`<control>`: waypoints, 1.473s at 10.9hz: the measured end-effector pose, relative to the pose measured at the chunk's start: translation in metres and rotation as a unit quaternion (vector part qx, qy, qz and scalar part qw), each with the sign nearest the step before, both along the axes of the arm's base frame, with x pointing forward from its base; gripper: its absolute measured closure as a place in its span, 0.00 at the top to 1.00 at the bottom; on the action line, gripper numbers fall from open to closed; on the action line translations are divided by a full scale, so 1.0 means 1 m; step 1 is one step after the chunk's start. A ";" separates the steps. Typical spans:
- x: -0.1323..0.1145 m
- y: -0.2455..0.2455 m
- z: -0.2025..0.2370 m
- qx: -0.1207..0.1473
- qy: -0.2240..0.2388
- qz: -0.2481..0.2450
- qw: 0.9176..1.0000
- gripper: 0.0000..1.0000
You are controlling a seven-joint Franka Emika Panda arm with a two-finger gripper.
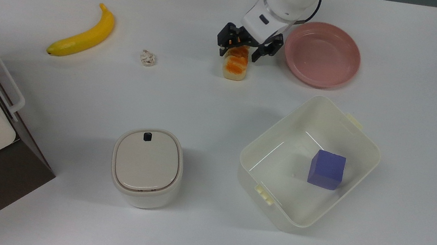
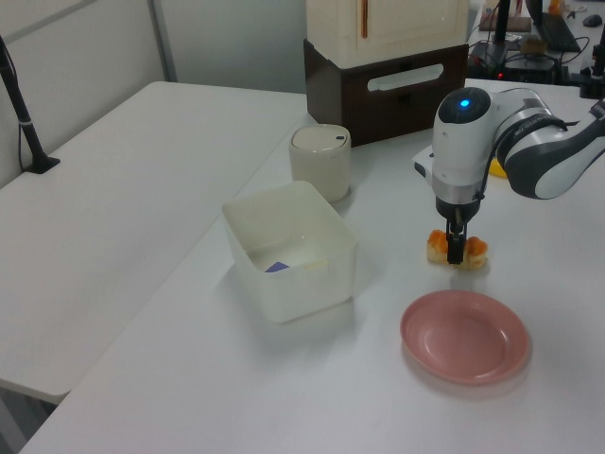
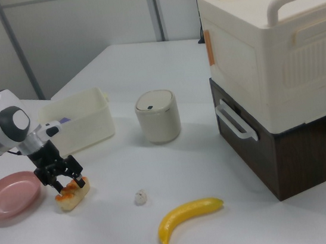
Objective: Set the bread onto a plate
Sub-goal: 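Close the gripper on the bread roll, then lift the bread roll and carry it onto the pink plate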
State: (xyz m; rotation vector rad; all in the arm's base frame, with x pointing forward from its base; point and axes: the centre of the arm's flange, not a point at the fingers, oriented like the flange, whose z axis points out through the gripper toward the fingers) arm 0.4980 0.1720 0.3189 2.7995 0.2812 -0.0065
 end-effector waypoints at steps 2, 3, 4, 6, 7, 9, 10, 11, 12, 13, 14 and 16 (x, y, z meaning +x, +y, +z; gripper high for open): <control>0.002 -0.006 -0.003 -0.001 0.002 -0.006 1.000 0.83; 0.002 -0.005 -0.003 -0.002 0.003 -0.004 1.000 0.68; 0.002 -0.004 -0.004 -0.002 0.005 0.003 1.000 0.50; 0.003 -0.003 -0.002 -0.002 0.010 0.024 1.000 0.23; 0.006 -0.002 0.002 0.000 0.006 0.025 1.000 0.16; 0.016 0.001 0.024 0.015 -0.003 0.008 1.000 0.14; 0.024 0.006 0.047 0.050 -0.014 -0.012 0.999 0.10; 0.027 0.012 0.075 0.074 -0.014 -0.020 0.997 0.10; 0.022 0.022 0.100 0.083 -0.007 -0.017 0.996 0.10; 0.012 0.042 0.116 0.092 -0.001 -0.006 0.996 0.10; -0.003 0.071 0.121 0.096 0.008 0.017 0.995 0.10; -0.040 0.126 0.114 0.084 0.036 0.065 0.994 0.10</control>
